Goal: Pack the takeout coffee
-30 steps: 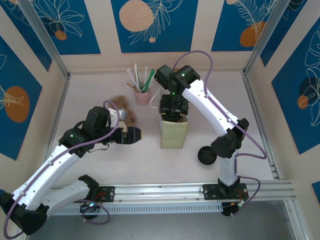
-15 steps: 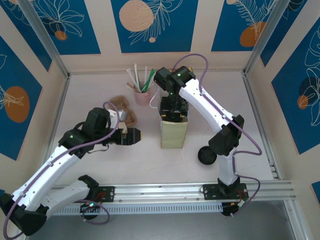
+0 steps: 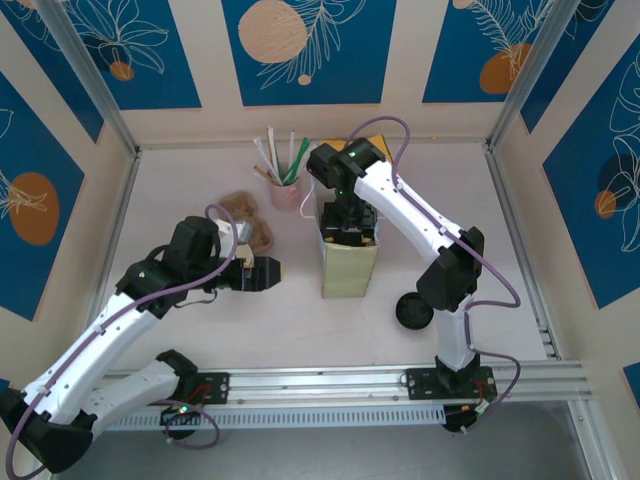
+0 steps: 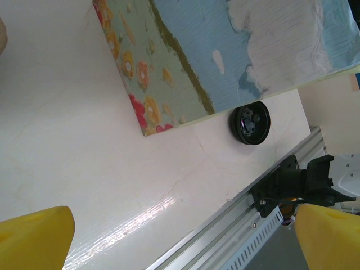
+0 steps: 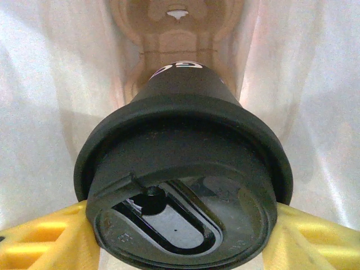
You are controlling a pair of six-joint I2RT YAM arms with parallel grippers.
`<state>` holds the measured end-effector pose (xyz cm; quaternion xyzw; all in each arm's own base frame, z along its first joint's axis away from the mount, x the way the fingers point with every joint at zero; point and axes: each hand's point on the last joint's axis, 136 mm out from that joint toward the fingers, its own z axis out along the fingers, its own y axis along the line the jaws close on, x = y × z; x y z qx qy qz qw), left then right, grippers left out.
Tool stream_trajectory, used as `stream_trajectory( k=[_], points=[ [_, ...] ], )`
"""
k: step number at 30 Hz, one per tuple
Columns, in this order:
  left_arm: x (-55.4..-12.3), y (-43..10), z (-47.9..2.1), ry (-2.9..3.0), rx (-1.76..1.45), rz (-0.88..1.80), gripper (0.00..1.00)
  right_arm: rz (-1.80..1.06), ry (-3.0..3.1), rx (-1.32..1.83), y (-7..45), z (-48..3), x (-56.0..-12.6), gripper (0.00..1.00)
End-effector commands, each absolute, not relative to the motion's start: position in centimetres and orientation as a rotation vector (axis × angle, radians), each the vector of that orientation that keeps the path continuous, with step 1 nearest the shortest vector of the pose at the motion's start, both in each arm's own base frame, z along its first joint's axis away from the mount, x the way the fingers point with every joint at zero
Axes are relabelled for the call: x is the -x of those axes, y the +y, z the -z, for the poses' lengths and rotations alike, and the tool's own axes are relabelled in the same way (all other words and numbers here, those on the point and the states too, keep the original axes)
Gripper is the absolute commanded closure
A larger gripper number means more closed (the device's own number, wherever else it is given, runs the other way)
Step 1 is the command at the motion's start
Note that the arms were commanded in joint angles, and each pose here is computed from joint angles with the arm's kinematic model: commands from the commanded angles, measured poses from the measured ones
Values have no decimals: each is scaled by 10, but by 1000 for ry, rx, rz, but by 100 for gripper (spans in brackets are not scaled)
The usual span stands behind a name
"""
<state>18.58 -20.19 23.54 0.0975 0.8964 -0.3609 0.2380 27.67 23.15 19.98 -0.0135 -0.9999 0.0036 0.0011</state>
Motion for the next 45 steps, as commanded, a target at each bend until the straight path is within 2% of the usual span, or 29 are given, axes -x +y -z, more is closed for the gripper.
stream_trajectory(
  k=[1, 45],
  points=[
    [-181, -203, -235, 2455, -294, 997, 0, -78, -3044, 35, 222, -193, -259, 35],
    [-183, -198, -231, 2464, -256, 963, 0, -50, -3033, -1, 233, -177, -261, 35]
  ],
)
